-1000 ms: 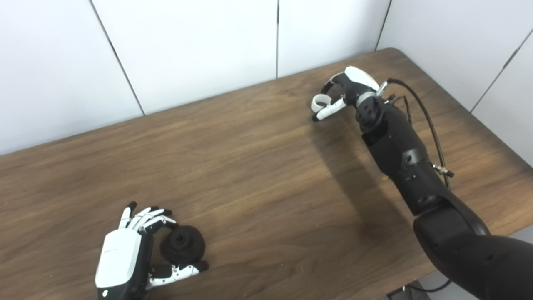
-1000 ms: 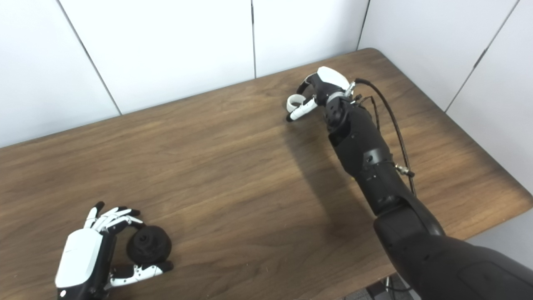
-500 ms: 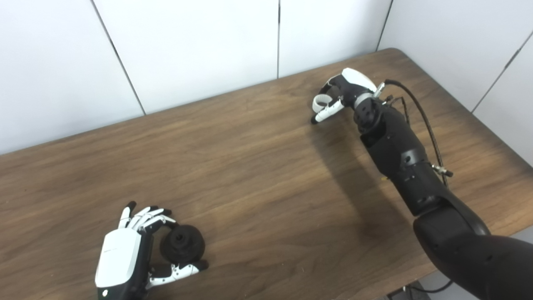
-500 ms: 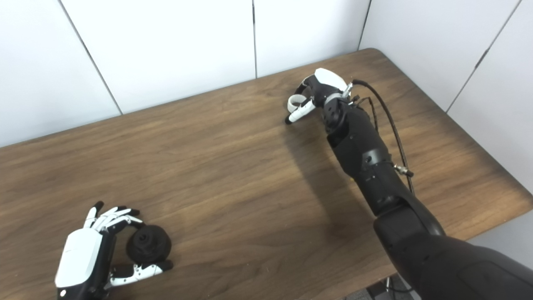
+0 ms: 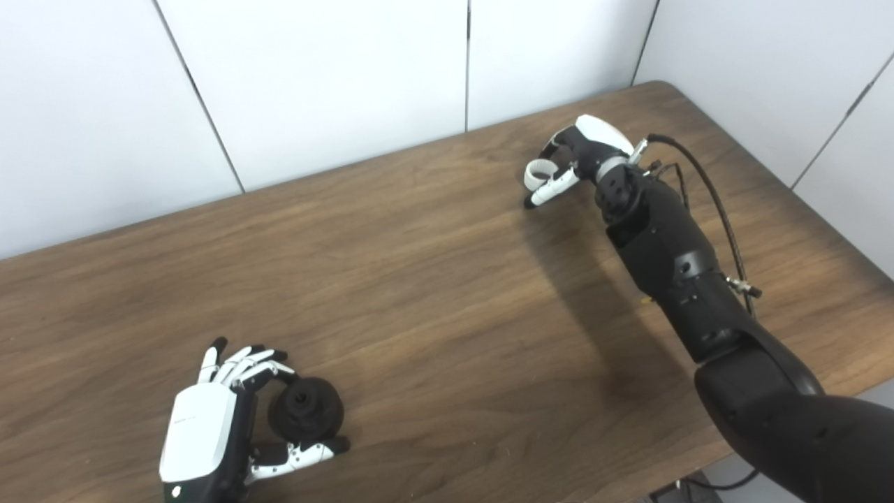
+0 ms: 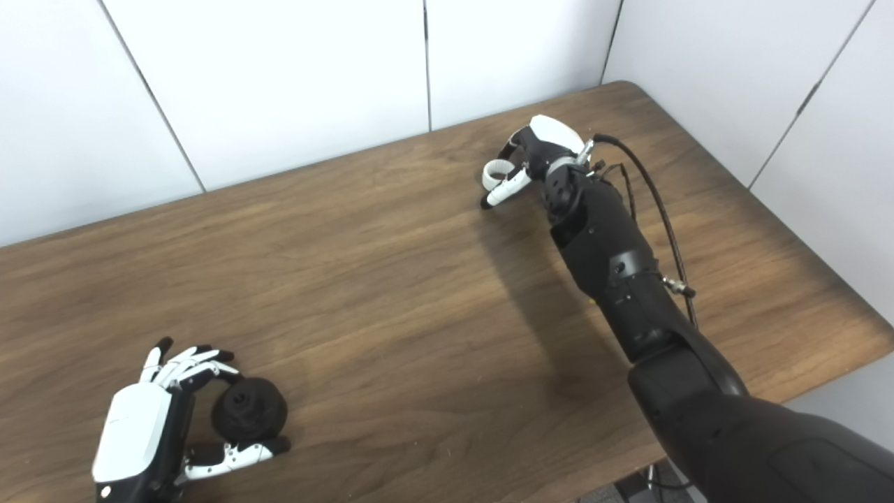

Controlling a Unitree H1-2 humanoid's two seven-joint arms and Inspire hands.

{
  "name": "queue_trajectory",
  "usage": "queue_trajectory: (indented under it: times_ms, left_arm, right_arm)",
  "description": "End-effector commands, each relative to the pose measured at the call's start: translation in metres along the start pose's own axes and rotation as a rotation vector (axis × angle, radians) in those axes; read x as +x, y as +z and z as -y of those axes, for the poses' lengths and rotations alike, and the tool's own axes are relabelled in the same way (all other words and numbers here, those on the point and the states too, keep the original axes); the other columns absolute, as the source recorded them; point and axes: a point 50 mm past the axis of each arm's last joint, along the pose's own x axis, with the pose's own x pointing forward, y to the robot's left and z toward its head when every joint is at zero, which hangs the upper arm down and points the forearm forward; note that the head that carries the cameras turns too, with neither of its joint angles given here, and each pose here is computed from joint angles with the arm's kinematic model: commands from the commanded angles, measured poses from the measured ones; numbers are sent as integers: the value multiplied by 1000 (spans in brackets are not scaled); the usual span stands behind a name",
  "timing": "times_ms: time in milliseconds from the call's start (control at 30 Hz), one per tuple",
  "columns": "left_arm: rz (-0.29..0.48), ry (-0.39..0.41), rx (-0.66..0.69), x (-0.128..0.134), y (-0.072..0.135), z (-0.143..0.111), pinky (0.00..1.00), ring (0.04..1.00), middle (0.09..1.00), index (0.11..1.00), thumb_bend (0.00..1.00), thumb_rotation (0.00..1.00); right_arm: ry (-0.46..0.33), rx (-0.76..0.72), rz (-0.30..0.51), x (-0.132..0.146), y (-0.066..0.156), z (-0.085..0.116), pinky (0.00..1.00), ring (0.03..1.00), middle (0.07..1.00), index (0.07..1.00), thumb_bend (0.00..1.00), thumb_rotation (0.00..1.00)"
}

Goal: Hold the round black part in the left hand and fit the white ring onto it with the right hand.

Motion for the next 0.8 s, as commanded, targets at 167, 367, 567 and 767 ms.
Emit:
queue_trajectory:
  times_ms: [167, 367, 567, 767]
  left_arm:
    - [-11, -9, 13, -4, -1, -1, 1000, 845, 757, 484, 523, 50]
    - [-9, -8, 18, -4, 0, -1, 1000, 844, 755, 484, 523, 50]
    - [-9, -7, 14, -4, 0, -2, 998, 844, 756, 484, 524, 50]
    - [-9, -4, 13, -3, 1, -4, 1000, 843, 755, 484, 523, 50]
  right_arm:
    - [-86, -20, 21, 2, 5, 31, 1000, 1000, 915, 634, 801, 219]
    - [-78, -19, 20, 3, 6, 29, 1000, 1000, 911, 626, 803, 212]
    - [-74, -31, 18, 3, 5, 27, 1000, 1000, 904, 617, 803, 214]
    - [-78, -44, 14, 3, 3, 25, 1000, 1000, 878, 617, 805, 222]
